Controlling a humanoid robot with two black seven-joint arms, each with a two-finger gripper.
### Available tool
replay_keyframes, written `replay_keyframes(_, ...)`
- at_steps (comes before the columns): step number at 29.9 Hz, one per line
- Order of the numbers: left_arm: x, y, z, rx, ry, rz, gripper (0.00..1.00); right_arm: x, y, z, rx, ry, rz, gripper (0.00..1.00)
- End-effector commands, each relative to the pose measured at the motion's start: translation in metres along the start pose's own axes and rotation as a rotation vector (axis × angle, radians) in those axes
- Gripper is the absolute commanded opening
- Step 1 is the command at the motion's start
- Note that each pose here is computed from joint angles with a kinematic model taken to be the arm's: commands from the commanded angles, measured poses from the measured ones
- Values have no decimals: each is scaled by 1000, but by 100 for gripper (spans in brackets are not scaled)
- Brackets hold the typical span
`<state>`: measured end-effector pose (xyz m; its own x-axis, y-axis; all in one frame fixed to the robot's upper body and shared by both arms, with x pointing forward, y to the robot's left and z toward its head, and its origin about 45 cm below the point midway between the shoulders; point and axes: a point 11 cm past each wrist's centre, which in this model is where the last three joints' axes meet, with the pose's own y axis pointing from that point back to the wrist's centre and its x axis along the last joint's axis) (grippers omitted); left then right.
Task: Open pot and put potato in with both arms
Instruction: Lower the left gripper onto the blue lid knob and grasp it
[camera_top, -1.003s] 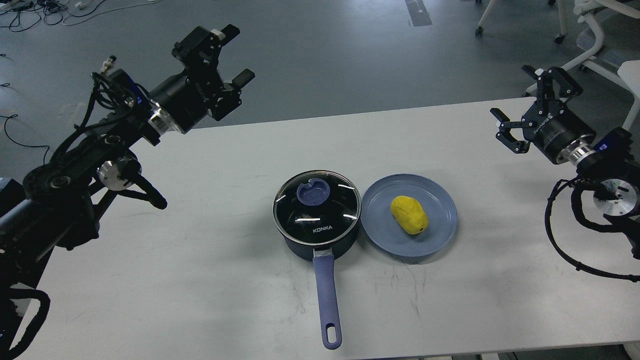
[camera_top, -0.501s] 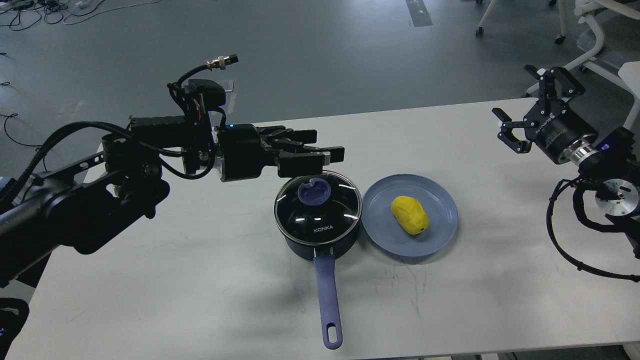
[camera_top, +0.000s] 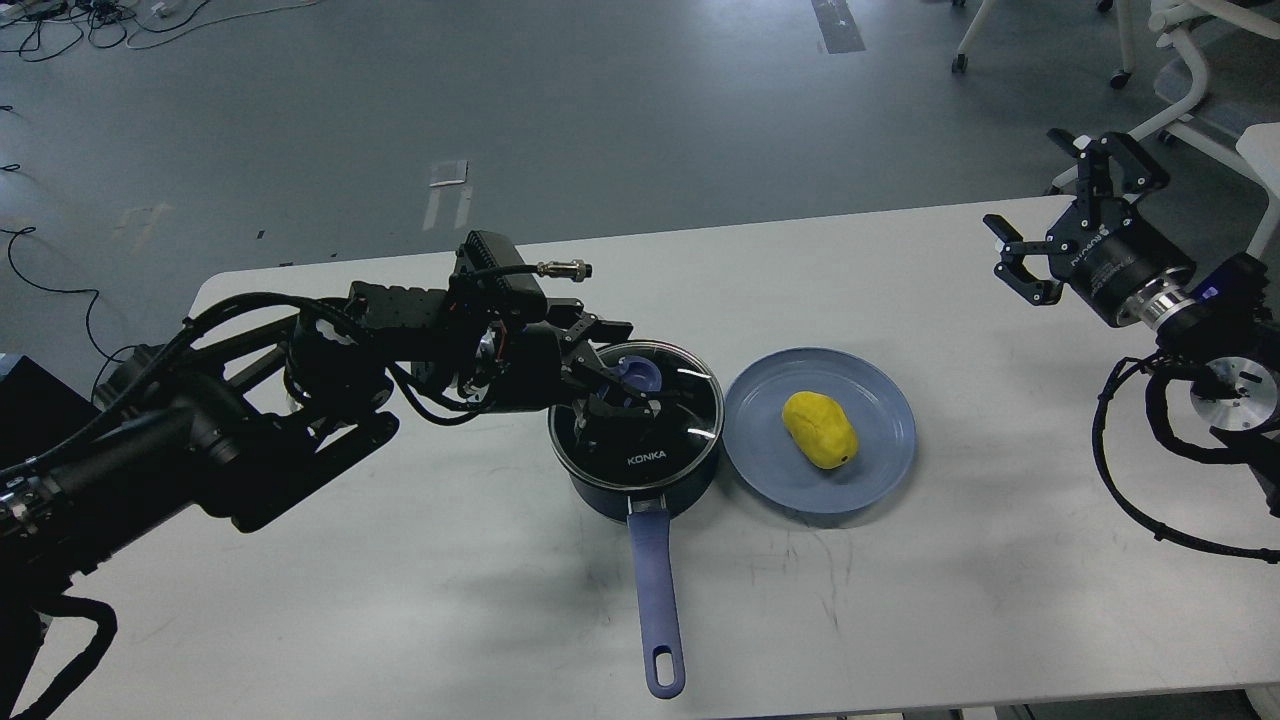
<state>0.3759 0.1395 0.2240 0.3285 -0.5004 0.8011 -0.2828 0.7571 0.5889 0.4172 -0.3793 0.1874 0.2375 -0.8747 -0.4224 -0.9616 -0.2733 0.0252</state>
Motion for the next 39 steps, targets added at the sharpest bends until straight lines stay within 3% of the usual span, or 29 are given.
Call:
replay_keyframes(1, -7, -3, -3, 13, 0, -16, 98, 1, 1, 0, 0, 0, 2, 100)
replay_keyframes(16, -36, -8, -7, 30, 48, -41, 98, 5, 3, -3, 1, 10, 10, 100)
replay_keyframes(27, -31, -11, -5, 21, 38, -3, 91, 6, 5, 0, -7, 10, 11, 100)
replay_keyframes(39, -31, -10, -6, 23, 41, 0, 91, 5, 5, 1, -10, 12, 9, 100)
